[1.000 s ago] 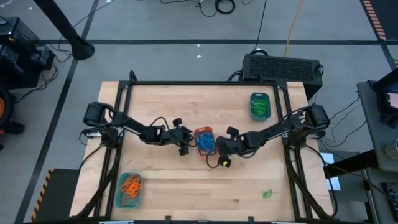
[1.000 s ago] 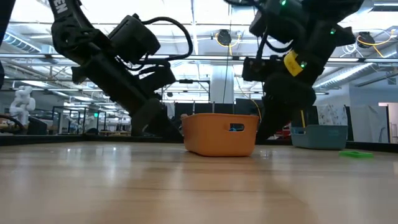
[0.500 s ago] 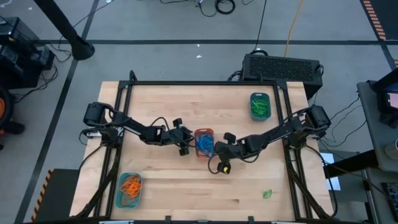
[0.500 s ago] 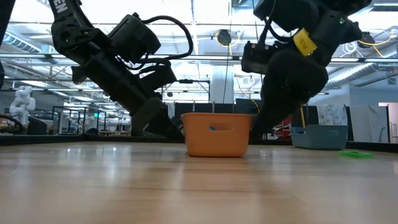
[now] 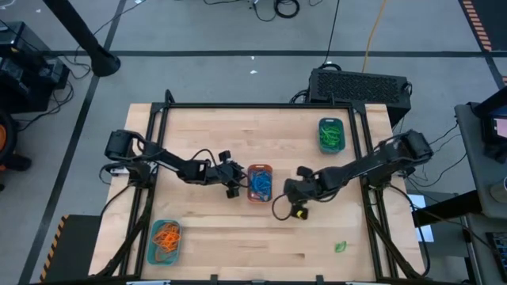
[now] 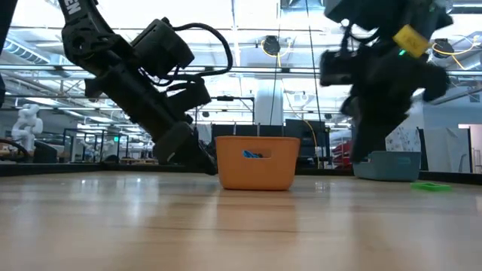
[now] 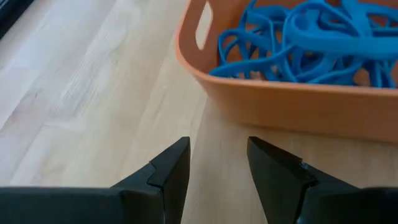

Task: Sort rubber bands into baskets
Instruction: Put the green rubber band into the blue bin

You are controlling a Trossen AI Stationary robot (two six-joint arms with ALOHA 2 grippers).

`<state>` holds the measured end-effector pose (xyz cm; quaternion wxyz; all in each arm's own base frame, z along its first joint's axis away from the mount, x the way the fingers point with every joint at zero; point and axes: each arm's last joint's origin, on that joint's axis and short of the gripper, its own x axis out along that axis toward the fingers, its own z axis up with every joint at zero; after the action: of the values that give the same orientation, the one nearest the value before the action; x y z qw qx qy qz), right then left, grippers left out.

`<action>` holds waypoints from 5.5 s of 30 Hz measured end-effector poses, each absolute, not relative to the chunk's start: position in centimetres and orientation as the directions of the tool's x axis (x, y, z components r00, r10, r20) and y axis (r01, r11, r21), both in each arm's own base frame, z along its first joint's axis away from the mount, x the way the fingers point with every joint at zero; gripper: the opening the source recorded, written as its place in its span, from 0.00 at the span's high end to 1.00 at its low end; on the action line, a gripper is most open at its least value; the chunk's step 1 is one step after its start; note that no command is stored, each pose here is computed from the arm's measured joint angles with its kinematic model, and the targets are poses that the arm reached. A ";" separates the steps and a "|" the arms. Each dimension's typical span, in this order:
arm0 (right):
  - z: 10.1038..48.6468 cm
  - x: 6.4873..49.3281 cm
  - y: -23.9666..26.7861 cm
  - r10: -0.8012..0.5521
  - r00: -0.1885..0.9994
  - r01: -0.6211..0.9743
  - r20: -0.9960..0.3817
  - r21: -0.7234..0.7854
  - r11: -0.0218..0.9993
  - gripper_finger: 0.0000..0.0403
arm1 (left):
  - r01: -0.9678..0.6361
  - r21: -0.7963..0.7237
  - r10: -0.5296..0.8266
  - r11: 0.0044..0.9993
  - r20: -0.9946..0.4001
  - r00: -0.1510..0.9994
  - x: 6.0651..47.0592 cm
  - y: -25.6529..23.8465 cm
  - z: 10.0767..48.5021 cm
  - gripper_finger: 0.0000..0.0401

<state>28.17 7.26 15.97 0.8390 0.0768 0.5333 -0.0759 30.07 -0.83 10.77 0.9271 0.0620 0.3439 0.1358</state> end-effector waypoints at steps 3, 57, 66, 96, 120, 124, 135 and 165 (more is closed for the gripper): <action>17.7 26.4 6.9 -0.054 0.366 0.239 -0.929 0.038 0.970 1.00 | -0.198 0.209 0.286 0.958 -0.631 0.721 29.7 -1.0 11.6 0.58; 21.3 21.5 5.8 -0.351 0.135 0.197 -0.927 -0.322 0.926 1.00 | -0.104 0.149 0.165 0.983 -0.495 0.853 26.1 -4.7 20.8 0.58; 23.8 22.6 0.0 -0.440 0.038 0.262 -0.897 -0.416 0.871 1.00 | -0.104 0.149 0.165 0.983 -0.496 0.853 26.1 -4.7 20.8 0.58; 22.6 18.3 -17.0 -0.277 -0.026 0.616 -0.960 -0.234 0.752 1.00 | -0.092 0.170 0.167 0.981 -0.503 0.848 26.1 -4.7 20.7 0.58; 19.7 18.3 -18.9 -0.254 -0.179 0.615 -0.950 -0.310 0.725 0.81 | -0.089 0.175 0.167 0.980 -0.503 0.848 26.1 -4.7 20.7 0.58; 19.7 18.3 -18.9 -0.254 -0.180 0.621 -0.951 -0.309 0.720 0.72 | -0.089 0.175 0.167 0.980 -0.503 0.848 26.1 -4.7 20.7 0.58; 19.7 18.6 -16.2 0.004 -0.152 0.620 -0.988 -0.093 0.780 0.67 | -0.088 0.177 0.167 0.980 -0.503 0.848 26.1 -4.7 20.7 0.58; 20.2 22.1 5.8 0.117 -0.342 0.337 -0.932 -0.006 0.942 0.70 | -0.085 0.162 0.156 0.983 -0.505 0.849 26.1 -4.8 20.7 0.58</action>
<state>22.06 5.83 20.23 0.5564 0.1395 0.8132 -0.0988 26.06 -4.77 20.69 0.9592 0.0670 0.2674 0.0628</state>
